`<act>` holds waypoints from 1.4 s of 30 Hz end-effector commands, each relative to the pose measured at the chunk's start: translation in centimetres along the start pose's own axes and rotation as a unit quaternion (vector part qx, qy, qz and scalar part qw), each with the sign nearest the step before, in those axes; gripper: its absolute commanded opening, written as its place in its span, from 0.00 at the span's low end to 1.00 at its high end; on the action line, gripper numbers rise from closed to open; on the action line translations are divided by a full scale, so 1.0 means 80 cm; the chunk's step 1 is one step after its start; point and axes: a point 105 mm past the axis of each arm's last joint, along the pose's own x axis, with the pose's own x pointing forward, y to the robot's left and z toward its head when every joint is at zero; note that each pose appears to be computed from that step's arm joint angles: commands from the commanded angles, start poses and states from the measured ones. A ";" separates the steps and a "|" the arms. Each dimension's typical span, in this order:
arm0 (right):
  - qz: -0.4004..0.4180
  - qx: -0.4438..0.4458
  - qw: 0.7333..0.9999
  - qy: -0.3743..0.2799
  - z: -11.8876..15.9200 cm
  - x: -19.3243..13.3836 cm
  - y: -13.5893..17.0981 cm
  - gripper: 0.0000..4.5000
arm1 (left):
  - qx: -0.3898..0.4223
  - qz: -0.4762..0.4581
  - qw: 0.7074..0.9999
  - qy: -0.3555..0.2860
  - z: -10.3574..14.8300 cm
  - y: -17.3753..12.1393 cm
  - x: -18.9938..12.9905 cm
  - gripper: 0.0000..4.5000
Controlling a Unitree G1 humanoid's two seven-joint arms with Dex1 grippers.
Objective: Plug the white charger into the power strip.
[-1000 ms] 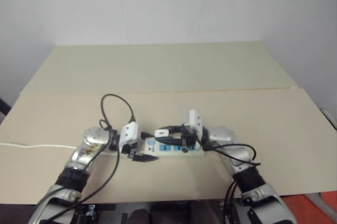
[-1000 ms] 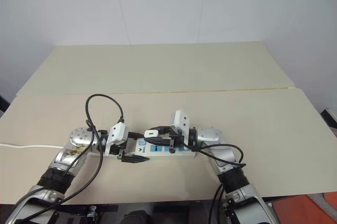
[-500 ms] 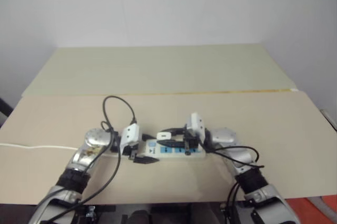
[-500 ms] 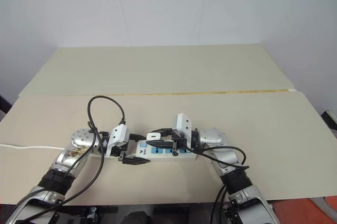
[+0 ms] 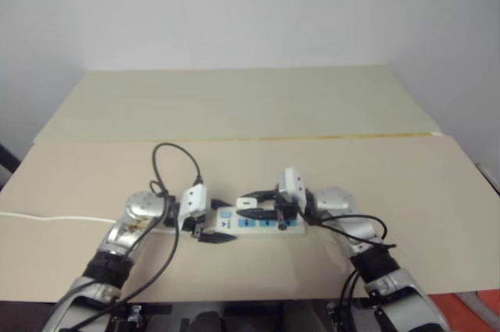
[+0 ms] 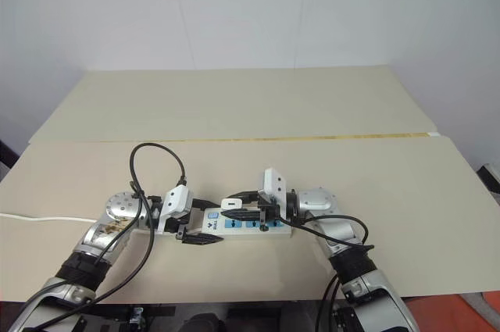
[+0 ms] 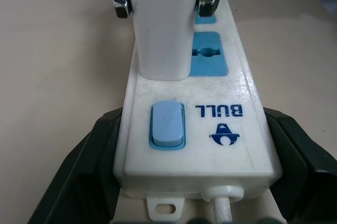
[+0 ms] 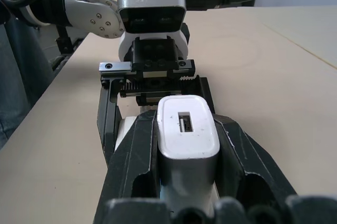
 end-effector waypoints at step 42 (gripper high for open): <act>-0.036 -0.001 0.998 0.048 0.019 -0.038 -0.024 0.99 | 0.013 0.031 0.999 0.026 -0.018 0.030 0.009 0.73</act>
